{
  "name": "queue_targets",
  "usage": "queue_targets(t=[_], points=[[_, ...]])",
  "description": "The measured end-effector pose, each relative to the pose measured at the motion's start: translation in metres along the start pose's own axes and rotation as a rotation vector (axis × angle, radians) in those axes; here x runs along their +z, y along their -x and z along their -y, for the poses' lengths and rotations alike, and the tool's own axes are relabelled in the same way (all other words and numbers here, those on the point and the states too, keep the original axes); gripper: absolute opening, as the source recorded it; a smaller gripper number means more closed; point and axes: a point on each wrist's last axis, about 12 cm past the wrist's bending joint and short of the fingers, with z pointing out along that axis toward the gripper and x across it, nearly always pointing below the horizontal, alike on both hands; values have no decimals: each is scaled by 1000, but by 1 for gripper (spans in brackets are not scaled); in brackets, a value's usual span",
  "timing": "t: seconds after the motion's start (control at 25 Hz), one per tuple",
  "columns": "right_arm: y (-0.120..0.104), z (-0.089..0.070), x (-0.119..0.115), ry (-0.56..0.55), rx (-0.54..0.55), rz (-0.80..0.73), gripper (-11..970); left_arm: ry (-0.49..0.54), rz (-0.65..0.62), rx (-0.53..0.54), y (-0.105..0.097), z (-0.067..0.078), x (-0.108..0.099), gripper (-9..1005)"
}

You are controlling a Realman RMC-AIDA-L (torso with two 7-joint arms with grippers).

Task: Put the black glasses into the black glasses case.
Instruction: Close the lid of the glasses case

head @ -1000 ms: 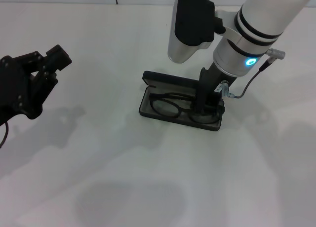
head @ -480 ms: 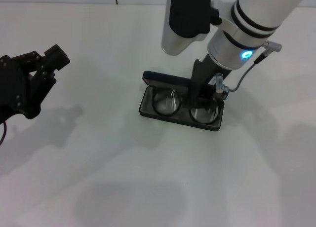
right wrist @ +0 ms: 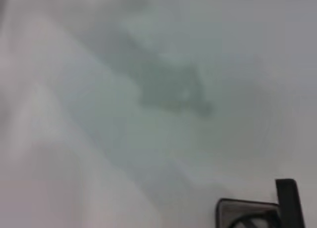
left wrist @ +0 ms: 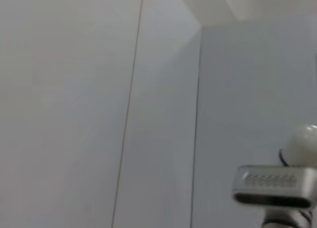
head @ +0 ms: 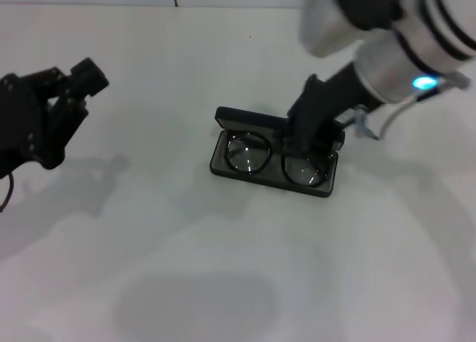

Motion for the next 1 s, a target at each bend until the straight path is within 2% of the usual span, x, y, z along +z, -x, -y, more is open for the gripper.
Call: queue_targets(t=[0.12, 0.32, 0.36, 0.4, 0.44, 0.52, 0.6, 0.72, 0.76, 0.88, 0.92, 0.96, 1.0], points=[[-21, -13, -22, -25, 40, 133, 134, -37, -1, 10, 3, -5, 12, 67], [-96, -39, -72, -137, 173, 414, 141, -167, -61, 22, 10, -20, 45, 67], [-108, -43, -79, -161, 193, 453, 142, -191, -79, 20, 12, -23, 52, 67], [-108, -43, -79, -161, 193, 453, 144, -208, -94, 18, 14, -26, 57, 77], [-140, -48, -91, -205, 247, 518, 145, -222, -119, 18, 16, -29, 61, 86], [-155, -50, -91, -212, 278, 525, 148, -244, -180, 26, 19, -36, 69, 106], [-181, -57, -94, -232, 336, 546, 151, -272, -253, 43, 17, -42, 88, 125], [-216, -73, -102, -252, 412, 606, 155, -322, -410, 99, 5, -51, 140, 154], [-228, -78, -102, -244, 445, 648, 157, -326, -454, 110, 1, -52, 149, 156], [-243, -83, -99, -223, 494, 719, 161, -337, -609, 146, -11, -56, 172, 161], [-243, -83, -99, -223, 494, 719, 162, -338, -641, 157, -13, -57, 177, 163], [-257, -88, -99, -222, 530, 763, 164, -340, -675, 170, -17, -57, 183, 163], [-259, -89, -99, -224, 537, 771, 165, -339, -695, 180, -19, -56, 188, 164]])
